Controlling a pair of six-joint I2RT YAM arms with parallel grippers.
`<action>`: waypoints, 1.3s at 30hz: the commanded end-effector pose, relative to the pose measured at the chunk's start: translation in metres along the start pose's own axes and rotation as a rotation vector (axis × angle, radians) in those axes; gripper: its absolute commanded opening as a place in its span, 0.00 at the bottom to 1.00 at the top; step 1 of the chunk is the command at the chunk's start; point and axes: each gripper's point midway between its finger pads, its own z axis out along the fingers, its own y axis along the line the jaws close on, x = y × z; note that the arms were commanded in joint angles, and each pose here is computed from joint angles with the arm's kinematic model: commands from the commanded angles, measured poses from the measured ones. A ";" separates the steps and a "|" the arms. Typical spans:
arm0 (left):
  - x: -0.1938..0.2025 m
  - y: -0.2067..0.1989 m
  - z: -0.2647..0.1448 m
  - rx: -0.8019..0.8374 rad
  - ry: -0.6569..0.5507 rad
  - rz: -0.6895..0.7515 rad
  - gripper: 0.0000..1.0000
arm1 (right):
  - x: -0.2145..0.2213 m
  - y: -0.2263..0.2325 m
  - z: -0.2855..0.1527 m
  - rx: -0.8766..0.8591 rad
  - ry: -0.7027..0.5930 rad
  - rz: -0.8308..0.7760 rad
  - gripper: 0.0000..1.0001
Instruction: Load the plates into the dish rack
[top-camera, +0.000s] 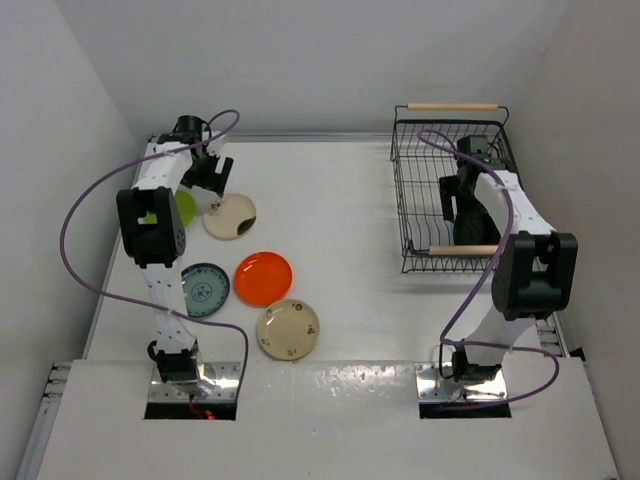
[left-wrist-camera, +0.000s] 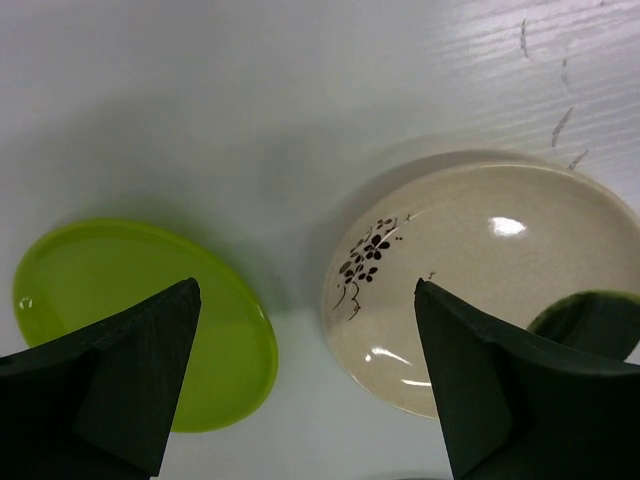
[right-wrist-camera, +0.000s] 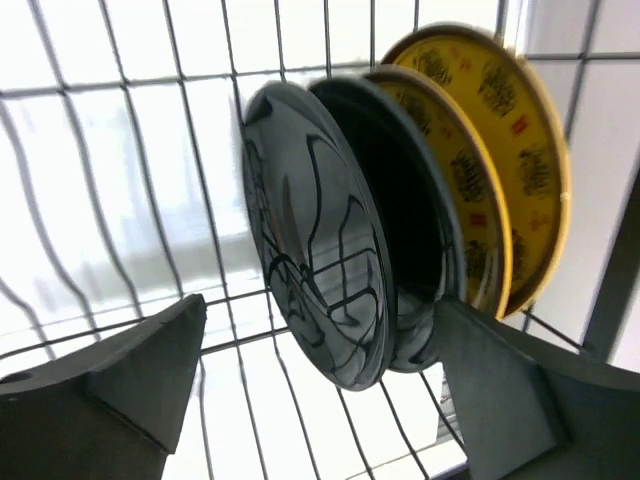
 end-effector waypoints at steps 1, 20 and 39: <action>0.022 -0.010 0.021 0.053 0.074 0.029 0.91 | -0.027 -0.020 -0.039 0.034 -0.103 0.022 0.95; 0.074 -0.027 0.067 0.123 0.240 0.041 0.00 | -0.079 0.024 -0.147 -0.243 -0.448 0.075 1.00; -0.093 -0.136 -0.121 0.597 -0.400 0.281 0.00 | -0.105 0.206 -0.209 -0.780 -0.596 -0.016 0.97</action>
